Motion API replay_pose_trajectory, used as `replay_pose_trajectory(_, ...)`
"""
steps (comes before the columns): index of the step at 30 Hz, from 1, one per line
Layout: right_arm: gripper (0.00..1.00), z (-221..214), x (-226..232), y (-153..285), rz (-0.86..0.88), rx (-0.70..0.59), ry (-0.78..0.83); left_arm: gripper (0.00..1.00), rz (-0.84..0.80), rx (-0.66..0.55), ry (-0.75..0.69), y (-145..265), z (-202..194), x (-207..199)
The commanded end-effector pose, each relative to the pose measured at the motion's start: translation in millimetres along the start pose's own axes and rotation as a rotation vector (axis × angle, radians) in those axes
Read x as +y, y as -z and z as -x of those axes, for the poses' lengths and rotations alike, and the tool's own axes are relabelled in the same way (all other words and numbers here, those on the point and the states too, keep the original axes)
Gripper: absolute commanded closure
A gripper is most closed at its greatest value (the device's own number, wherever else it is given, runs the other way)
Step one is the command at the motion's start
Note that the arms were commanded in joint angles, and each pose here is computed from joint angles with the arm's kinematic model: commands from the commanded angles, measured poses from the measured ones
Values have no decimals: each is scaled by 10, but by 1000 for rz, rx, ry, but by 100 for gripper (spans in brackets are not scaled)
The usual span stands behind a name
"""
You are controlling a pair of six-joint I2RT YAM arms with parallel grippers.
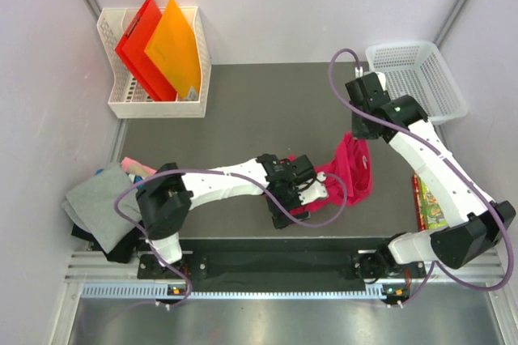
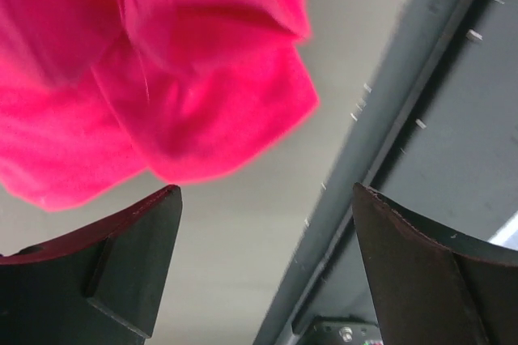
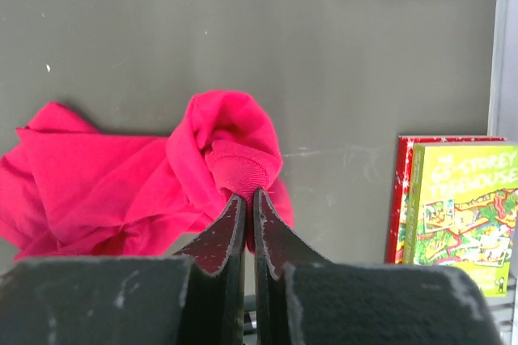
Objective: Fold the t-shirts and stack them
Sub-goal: Flatten out the tshirt
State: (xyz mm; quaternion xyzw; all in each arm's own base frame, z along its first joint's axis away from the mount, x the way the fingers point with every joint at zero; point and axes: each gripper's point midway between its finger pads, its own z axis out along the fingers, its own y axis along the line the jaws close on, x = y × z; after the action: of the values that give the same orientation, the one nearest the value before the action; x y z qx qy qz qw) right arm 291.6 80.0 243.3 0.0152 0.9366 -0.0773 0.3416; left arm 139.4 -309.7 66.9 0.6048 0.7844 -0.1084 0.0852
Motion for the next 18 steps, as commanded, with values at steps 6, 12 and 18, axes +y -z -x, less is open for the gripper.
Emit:
replay_pose_trajectory(6, 100, 144, -84, 13, 27, -54, -51, 16, 28, -12, 4, -412, 174, 122)
replay_pose_trajectory(12, 100, 113, -110, 11, 33, -50, -57, 36, 16, 3, 12, -510, 223, 124)
replay_pose_trajectory(18, 100, 121, -112, 1, 39, -50, -58, 87, 51, 22, 11, -540, 189, 201)
